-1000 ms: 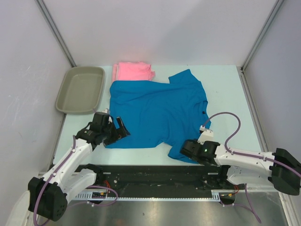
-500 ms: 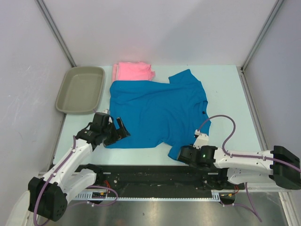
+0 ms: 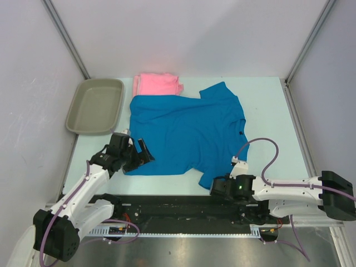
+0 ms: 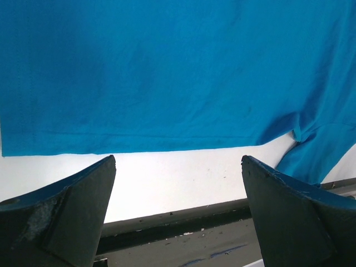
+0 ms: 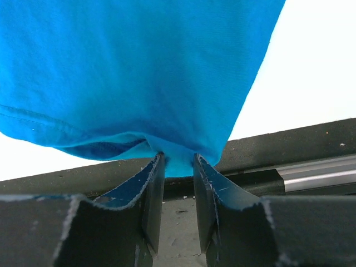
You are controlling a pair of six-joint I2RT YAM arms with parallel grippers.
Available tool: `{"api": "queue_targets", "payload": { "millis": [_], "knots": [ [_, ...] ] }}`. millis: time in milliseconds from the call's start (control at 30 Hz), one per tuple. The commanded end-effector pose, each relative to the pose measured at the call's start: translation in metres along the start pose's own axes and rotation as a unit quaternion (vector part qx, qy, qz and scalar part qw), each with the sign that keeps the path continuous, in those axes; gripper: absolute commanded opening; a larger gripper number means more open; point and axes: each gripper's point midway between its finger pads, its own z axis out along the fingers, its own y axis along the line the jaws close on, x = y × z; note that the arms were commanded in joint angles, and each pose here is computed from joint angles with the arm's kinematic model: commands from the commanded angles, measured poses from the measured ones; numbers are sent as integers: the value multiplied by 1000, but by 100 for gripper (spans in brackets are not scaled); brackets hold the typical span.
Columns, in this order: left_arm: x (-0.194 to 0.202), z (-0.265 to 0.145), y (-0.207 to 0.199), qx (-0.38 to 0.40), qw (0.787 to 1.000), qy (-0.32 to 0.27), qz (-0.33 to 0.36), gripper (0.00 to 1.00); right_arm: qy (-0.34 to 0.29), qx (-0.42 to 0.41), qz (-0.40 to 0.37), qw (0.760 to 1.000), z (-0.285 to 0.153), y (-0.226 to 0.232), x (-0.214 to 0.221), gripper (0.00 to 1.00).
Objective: Fold and stack the t-shirts
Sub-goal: Flatten the tshirt out, then fold the tshirt
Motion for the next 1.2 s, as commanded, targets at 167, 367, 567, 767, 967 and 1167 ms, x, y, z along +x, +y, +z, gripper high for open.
{"api": "queue_targets", "payload": {
  "millis": [167,367,567,767,967,1167],
  "knots": [
    [-9,-3,0,-3,1000,-19,2,100,-13,22,-7,1000,8,5,3,24],
    [-20,-9,1,-15,999,-32,2,100,-17,20,-9,1000,14,9,3,0],
    [-22,-6,7,-28,999,-19,-15,100,-24,5,-7,1000,11,13,-4,0],
    [-6,-3,33,-82,994,2,-79,90,-40,-16,12,999,-1,10,-17,0],
    [-18,-12,64,-170,977,-22,-123,84,-44,-38,19,998,-9,13,-23,0],
    [-3,-14,94,-255,955,2,-150,85,-53,-65,20,996,-15,19,-27,0]
  ]
}}
